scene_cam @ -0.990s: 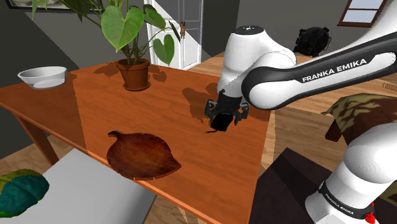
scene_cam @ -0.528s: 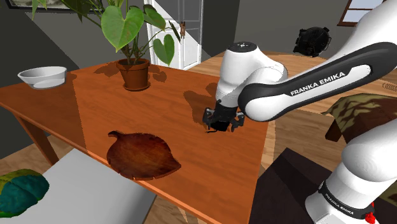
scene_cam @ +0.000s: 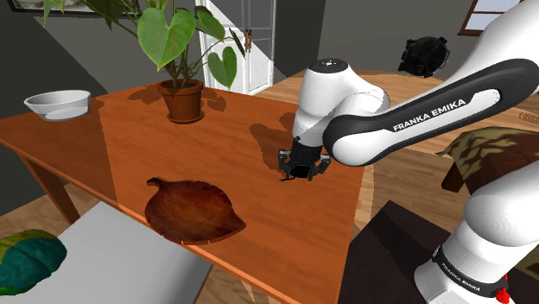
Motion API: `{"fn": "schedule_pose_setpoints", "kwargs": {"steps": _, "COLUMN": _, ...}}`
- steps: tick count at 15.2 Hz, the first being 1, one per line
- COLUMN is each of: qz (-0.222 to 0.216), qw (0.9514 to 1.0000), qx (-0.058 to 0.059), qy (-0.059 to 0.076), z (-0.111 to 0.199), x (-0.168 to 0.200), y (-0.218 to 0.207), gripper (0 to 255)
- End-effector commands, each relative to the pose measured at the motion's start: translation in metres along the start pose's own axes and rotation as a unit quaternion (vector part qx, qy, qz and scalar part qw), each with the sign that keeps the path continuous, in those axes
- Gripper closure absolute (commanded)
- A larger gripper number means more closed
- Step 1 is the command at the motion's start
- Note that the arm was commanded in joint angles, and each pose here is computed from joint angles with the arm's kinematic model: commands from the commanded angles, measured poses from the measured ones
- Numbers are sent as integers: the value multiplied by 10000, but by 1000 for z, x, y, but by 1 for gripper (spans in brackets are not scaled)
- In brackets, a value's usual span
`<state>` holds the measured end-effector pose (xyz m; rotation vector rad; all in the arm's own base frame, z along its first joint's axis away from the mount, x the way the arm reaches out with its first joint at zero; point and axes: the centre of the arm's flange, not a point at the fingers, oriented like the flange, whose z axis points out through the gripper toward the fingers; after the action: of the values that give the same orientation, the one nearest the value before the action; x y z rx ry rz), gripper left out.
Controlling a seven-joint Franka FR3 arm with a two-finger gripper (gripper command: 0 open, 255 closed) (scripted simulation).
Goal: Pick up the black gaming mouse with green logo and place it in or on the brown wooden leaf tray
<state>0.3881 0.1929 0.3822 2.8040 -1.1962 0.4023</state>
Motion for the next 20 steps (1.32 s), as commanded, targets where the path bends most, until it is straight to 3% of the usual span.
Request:
{"fn": "schedule_pose_setpoints", "kwargs": {"steps": 1, "qz": 0, "qw": 10000, "qx": -1, "qy": -1, "z": 0, "x": 0, "y": 0, "gripper": 255}}
{"fn": "schedule_pose_setpoints", "kwargs": {"steps": 9, "qz": 0, "qw": 10000, "qx": -1, "qy": 0, "z": 0, "x": 0, "y": 0, "gripper": 255}}
{"fn": "schedule_pose_setpoints", "kwargs": {"steps": 20, "qz": 0, "qw": 10000, "qx": -1, "qy": 0, "z": -56, "x": 15, "y": -2, "gripper": 255}}
